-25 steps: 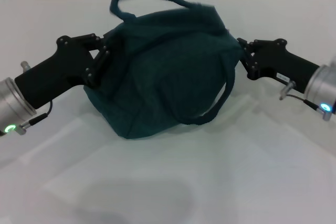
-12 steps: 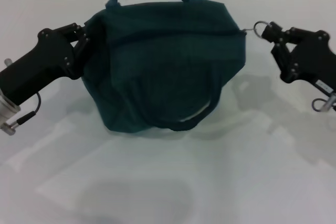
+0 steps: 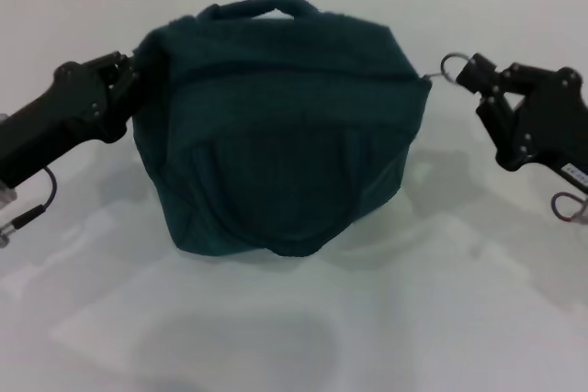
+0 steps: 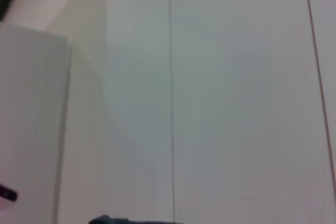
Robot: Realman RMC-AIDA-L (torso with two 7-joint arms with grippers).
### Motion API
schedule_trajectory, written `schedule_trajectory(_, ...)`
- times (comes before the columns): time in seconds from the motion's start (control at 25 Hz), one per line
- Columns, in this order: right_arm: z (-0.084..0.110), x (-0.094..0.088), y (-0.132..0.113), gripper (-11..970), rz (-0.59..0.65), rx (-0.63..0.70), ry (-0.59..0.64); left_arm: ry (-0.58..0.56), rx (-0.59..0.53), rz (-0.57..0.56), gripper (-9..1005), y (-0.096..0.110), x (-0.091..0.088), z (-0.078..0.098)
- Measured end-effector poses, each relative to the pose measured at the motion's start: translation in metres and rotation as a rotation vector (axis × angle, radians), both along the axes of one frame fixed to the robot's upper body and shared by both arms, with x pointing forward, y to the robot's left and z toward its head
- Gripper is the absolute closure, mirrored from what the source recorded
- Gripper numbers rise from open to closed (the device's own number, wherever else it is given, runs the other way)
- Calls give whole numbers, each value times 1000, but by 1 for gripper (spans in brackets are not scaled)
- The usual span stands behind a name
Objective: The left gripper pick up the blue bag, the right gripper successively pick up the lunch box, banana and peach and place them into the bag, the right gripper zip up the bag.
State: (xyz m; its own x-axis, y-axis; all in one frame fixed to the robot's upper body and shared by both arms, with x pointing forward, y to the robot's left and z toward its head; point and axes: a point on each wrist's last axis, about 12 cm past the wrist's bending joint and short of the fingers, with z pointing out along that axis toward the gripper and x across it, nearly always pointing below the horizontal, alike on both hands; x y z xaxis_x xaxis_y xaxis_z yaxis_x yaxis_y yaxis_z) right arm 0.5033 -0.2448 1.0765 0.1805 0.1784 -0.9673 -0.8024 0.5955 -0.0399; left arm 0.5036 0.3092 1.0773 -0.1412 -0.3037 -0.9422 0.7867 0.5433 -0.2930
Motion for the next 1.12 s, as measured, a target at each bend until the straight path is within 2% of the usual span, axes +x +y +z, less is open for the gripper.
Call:
schedule_trajectory(0.2, -17, 6, 4, 952, -13, -70, 108, 89, 81, 55, 918, -5, 9, -16)
schedule_trajectory(0.36, -24, 12, 9, 951, -24, -115, 153, 125, 125, 85, 916, -10, 15, -23)
schedule_trajectory(0.6, -25, 22, 10, 951, -64, -146, 168, 127, 161, 98, 912, -13, 21, -25)
schedule_trajectory(0.84, -36, 38, 13, 951, -122, -257, 240, 123, 163, 95, 909, -14, 21, -25)
schedule_trajectory(1.12, -42, 44, 17, 951, -137, -316, 273, 122, 162, 94, 904, -14, 21, -25)
